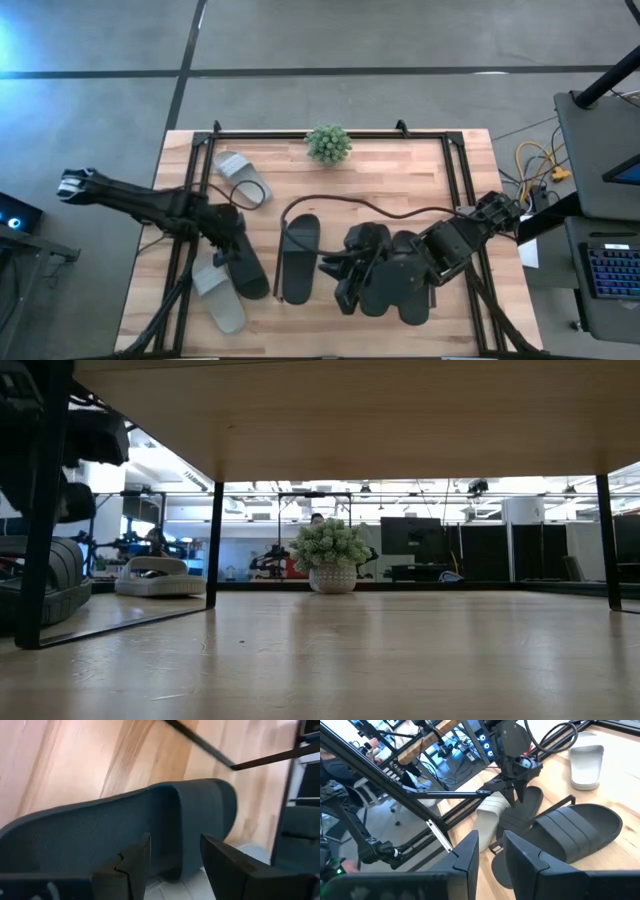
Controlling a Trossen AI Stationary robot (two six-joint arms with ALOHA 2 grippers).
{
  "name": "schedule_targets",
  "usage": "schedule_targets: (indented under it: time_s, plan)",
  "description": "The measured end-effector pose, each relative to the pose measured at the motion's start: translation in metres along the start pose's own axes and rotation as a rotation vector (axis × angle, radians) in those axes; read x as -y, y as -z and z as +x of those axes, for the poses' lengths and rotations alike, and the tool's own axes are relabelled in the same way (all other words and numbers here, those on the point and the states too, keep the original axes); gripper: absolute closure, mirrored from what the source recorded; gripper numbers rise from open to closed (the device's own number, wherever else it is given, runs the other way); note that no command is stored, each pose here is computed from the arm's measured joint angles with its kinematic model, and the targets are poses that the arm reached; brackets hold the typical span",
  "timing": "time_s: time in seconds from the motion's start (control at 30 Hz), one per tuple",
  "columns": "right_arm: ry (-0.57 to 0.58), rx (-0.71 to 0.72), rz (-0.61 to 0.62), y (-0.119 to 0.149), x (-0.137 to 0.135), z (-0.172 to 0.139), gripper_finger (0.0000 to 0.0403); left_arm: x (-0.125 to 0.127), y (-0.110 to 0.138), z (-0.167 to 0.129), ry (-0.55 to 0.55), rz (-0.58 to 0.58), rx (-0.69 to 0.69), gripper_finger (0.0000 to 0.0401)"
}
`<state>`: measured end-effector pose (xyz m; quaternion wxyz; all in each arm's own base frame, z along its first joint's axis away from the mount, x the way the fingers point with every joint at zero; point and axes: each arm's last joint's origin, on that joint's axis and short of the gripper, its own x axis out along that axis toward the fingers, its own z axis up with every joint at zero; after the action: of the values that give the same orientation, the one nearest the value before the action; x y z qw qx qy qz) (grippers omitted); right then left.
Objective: Pick and place slides into the shelf
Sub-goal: Put the black slipper on the shelf
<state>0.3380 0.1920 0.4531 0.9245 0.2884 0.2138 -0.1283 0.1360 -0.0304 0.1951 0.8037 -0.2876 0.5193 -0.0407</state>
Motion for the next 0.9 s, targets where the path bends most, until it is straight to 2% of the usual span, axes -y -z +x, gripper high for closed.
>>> schedule_targets:
  time_s: [0.2,0.53,0.77,0.9]
  plan:
    - [-0.005,-0.013,-0.003,0.001,0.000,0.000,0.0322,0.008,-0.004,0.008,0.044,0.063,0.023,0.0244]
    - [0.003,-0.035,-0.007,0.002,0.002,0.000,0.0319,0.006,-0.005,0.025,-0.005,0.077,-0.054,0.0244]
    - [0.008,-0.039,-0.011,0.003,0.002,0.000,0.0321,0.009,-0.008,0.035,0.033,0.094,-0.082,0.0244]
    - [0.016,-0.045,-0.017,0.003,0.003,0.000,0.0319,0.010,-0.008,0.044,0.103,0.090,-0.138,0.0244]
